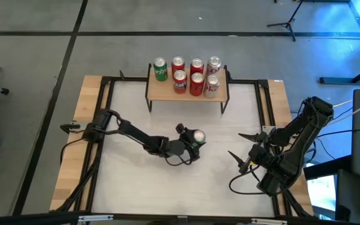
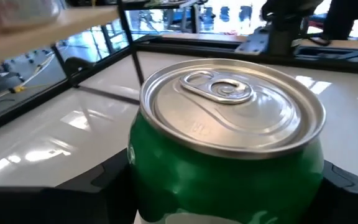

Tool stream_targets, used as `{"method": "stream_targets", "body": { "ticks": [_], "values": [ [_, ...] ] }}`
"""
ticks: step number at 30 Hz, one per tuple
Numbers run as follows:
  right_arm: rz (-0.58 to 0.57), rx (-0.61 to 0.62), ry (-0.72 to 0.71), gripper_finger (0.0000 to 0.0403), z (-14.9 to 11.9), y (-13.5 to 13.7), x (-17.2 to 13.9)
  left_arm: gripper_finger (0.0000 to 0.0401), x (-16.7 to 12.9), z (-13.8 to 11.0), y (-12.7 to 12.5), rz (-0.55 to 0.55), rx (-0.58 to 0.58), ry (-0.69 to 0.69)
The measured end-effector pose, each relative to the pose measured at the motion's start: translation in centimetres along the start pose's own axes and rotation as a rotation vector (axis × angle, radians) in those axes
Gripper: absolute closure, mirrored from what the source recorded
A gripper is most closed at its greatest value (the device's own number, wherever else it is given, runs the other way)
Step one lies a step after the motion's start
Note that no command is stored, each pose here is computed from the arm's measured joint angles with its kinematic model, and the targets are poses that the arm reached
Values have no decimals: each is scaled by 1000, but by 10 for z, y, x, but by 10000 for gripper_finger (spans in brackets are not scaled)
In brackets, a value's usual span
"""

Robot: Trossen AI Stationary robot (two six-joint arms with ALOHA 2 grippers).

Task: Place canned beverage on shelf
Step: Put the green soda can on the shelf

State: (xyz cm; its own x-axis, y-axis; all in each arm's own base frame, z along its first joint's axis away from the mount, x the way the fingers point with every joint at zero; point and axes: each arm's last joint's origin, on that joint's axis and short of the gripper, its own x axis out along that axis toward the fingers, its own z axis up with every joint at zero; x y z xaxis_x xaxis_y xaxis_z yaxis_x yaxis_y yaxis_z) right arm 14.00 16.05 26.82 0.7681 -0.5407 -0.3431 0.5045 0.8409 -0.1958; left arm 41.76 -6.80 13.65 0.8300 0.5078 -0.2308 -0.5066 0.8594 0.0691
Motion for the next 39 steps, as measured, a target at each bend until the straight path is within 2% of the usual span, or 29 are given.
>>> {"method": "stream_targets", "body": {
  "ticks": [6,8,15,18,20,23,30,33,35,39],
  "values": [
    [0,1,0,6,0,0,0,120,-28,35,2,-64,48,54],
    [0,1,0,6,0,0,0,120,-39,51,7,-97,55,74],
    [2,4,0,6,0,0,0,113,-82,107,38,-92,67,75],
    [2,4,0,6,0,0,0,112,-101,129,56,-61,79,60],
    [2,4,0,6,0,0,0,111,-113,138,70,39,99,58],
    [2,4,0,6,0,0,0,111,-127,151,92,146,132,54],
    [-7,-1,-47,6,1,0,0,110,-141,170,144,185,106,92],
    [-10,-5,-64,6,2,-1,0,109,-136,172,165,146,87,131],
    [-14,-6,-78,6,2,-1,0,109,-132,171,176,61,104,169],
    [-48,-11,-80,6,4,-3,6,109,-121,172,196,-30,122,191]
  ]
}}
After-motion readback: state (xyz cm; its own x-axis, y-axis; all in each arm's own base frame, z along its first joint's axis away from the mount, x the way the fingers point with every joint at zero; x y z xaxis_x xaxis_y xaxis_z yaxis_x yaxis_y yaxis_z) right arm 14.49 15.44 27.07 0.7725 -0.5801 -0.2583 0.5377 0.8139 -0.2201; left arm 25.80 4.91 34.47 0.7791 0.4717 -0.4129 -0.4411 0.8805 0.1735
